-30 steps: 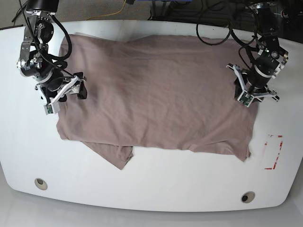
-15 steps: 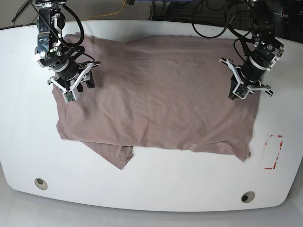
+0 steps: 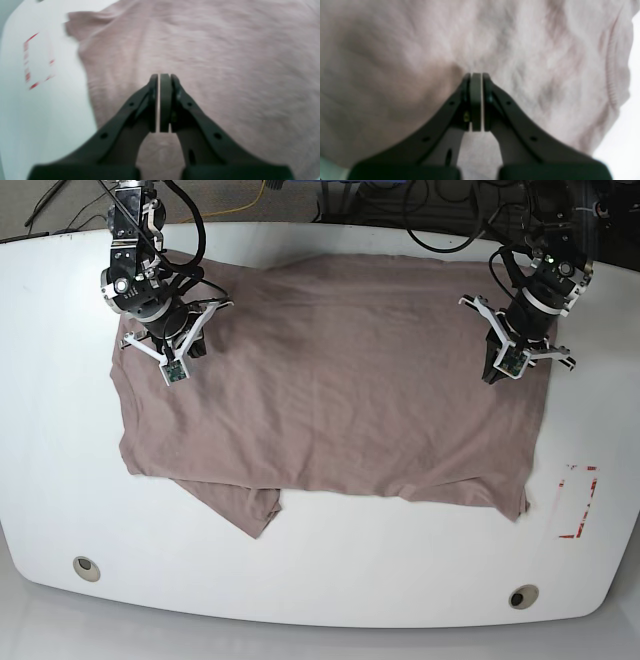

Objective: Layout the t-shirt on the table in an organized manner, then fold the t-shirt properly
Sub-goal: 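Pinch the t-shirt fabric with both grippers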

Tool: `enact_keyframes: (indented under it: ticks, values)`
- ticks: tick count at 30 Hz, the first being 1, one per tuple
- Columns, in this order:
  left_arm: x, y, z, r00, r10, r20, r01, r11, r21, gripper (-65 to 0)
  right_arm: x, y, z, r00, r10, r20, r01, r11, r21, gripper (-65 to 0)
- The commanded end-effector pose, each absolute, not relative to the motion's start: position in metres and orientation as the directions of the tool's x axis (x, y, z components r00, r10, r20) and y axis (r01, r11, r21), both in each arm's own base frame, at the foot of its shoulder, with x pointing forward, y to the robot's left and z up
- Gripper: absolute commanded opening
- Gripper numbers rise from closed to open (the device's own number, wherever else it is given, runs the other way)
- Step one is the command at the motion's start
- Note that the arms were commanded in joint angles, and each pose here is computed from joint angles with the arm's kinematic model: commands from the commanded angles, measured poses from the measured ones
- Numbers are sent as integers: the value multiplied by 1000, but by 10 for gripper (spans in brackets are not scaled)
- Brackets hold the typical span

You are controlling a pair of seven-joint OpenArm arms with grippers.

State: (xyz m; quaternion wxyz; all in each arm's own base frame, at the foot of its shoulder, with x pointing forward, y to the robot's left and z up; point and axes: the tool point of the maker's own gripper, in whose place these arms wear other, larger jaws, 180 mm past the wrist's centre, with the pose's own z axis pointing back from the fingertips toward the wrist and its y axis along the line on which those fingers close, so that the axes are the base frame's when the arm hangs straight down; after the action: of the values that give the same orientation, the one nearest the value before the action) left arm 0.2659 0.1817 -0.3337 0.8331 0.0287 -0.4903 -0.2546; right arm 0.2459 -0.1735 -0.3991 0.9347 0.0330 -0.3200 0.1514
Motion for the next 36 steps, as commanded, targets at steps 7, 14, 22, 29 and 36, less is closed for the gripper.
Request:
enact_keyframes:
  ticks: [7, 14, 22, 29, 36]
  values:
    - [273, 176, -339, 388, -415, 823, 363, 889, 278, -650, 249, -181, -411, 762, 240, 601, -283, 959, -24, -650]
    - [262, 175, -383, 489, -389, 781, 387, 899, 206, -650, 242, -186, -428, 786, 219, 578, -267, 964, -2, -650]
    - [256, 171, -419, 562, -369, 740, 403, 904, 145, -650, 239, -189, -439, 802, 211, 558, -258, 966, 6, -650]
    - [266, 169, -429, 575, -361, 734, 406, 905, 127, -650, 248, -192, -439, 802, 203, 562, -249, 968, 5, -650]
    - [286, 168, -444, 579, -429, 693, 449, 877, 167, -650, 263, -207, -448, 817, 192, 544, -228, 974, 0, -650]
